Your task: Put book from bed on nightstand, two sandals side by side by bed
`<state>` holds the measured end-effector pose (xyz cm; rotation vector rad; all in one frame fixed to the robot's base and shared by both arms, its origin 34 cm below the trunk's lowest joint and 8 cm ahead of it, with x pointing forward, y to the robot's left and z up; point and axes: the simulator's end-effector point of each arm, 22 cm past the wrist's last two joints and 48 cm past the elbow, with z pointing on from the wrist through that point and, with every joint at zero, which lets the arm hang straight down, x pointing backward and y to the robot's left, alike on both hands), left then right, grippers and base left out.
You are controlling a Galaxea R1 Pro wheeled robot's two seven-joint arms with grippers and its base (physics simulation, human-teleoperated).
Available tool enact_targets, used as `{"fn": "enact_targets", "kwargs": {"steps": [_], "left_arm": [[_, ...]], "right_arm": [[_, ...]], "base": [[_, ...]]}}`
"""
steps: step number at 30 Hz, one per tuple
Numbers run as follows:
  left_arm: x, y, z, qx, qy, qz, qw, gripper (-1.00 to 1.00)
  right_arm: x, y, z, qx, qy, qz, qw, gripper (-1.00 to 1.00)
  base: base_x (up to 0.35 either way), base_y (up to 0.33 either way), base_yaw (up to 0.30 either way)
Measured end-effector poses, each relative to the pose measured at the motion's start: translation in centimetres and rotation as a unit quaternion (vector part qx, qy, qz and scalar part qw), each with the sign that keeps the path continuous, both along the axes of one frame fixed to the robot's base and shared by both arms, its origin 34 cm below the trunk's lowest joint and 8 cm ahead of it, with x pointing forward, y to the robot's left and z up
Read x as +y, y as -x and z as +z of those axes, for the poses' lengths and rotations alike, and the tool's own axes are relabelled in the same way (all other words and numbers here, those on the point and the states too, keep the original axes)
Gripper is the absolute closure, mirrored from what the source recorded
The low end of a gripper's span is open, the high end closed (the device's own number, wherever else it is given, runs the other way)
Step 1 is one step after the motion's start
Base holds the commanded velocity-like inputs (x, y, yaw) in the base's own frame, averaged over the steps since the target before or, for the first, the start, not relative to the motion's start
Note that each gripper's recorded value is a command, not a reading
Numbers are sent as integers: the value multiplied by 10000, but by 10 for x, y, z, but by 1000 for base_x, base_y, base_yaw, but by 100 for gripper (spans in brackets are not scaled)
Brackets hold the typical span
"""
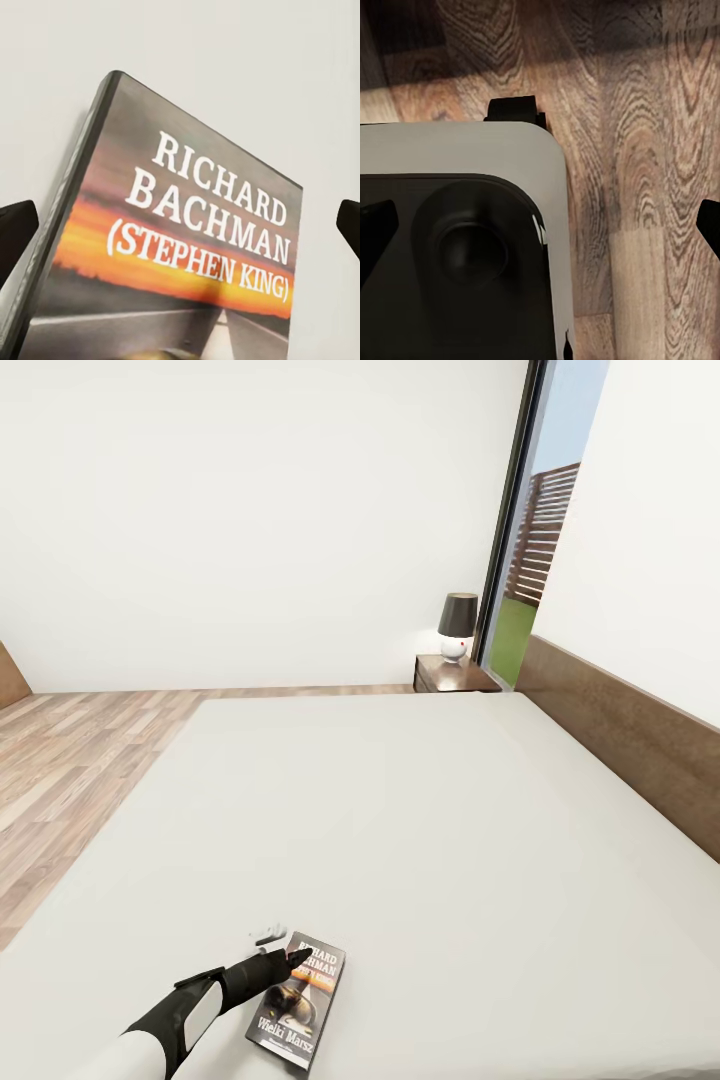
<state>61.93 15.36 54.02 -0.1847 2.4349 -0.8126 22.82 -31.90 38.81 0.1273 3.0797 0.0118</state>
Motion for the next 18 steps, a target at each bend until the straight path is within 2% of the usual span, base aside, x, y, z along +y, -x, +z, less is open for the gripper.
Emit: {"fn": "enact_targets", "kwargs": {"steps": [18], "left_arm": [[0,0,0,1,3,-2,10000,-100]], "right_arm": [[0,0,0,0,0,0,10000,-100]], "base": [[0,0,0]]}}
